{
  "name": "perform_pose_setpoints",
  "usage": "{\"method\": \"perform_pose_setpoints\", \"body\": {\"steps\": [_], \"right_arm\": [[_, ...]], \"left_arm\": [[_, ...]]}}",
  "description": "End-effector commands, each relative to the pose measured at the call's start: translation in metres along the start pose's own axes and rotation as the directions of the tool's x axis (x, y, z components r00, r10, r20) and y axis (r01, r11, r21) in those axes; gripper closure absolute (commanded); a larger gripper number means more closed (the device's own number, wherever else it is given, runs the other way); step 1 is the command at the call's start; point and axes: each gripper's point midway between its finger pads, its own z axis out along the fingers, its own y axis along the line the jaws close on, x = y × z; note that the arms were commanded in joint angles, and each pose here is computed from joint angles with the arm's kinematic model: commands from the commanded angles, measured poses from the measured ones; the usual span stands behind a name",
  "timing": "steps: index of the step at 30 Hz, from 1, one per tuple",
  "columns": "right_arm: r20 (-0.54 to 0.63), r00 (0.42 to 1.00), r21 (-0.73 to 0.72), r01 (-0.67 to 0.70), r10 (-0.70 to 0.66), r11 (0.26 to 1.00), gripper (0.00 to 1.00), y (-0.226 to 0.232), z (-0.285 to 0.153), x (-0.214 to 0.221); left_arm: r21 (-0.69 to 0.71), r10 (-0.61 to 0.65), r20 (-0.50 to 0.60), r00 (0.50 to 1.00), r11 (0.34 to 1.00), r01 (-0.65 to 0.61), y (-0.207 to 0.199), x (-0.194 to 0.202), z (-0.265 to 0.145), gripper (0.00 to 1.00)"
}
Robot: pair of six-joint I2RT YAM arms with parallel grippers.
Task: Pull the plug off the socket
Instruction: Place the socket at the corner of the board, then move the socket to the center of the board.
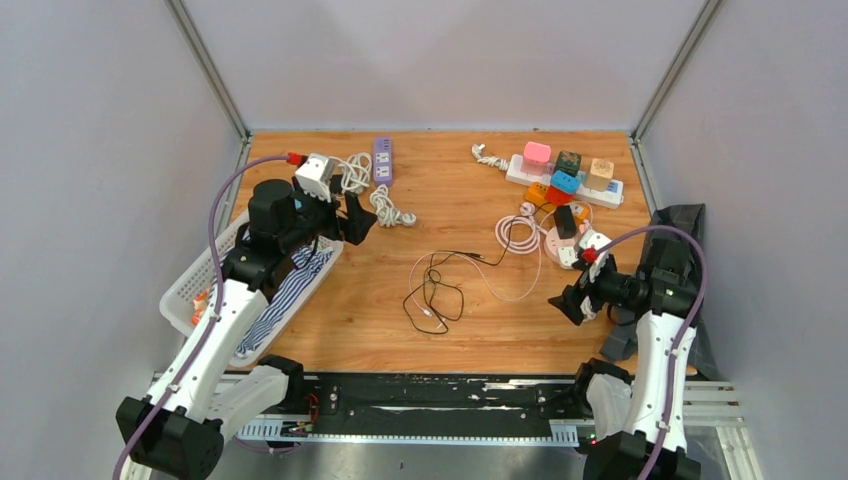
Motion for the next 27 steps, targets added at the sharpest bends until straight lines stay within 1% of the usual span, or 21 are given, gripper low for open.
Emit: {"method": "perform_pose_setpoints", "body": {"steps": [1,5,13,21,23,27], "right_arm": [[-0.006,0.999,0.056,-0.041,0.042,0.998,0.0,-0.02,-0.008,-0.013],[-0.025,0.997,0.081,-0.068,0.071,0.994,0.0,-0.036,-0.013,-0.021],[-0.023,0.993,0.124,-0.116,0.12,0.986,0.0,-0.066,-0.018,-0.04],[-0.04,0.98,0.217,-0.184,0.197,0.959,0.0,-0.105,-0.016,-0.036],[-0.03,0.978,0.247,-0.194,0.208,0.949,0.0,-0.12,-0.011,-0.031],[-0.049,0.961,0.286,-0.246,0.271,0.926,0.01,-0.153,0.003,-0.008]], "left_arm": [[-0.011,0.038,-0.011,0.999,0.999,-0.038,-0.003,0.001,-0.005,0.0],[-0.013,0.062,-0.02,0.998,0.998,-0.063,-0.007,0.003,-0.007,0.0],[0.004,0.083,-0.027,0.996,0.997,-0.083,-0.013,0.006,-0.006,0.0],[0.023,0.085,-0.014,0.996,0.996,-0.084,-0.02,0.003,-0.01,0.0],[0.075,0.069,0.011,0.998,0.995,-0.069,-0.032,-0.003,-0.014,0.0],[0.247,0.011,0.107,0.994,0.968,-0.038,-0.068,-0.023,-0.029,0.0]]}}
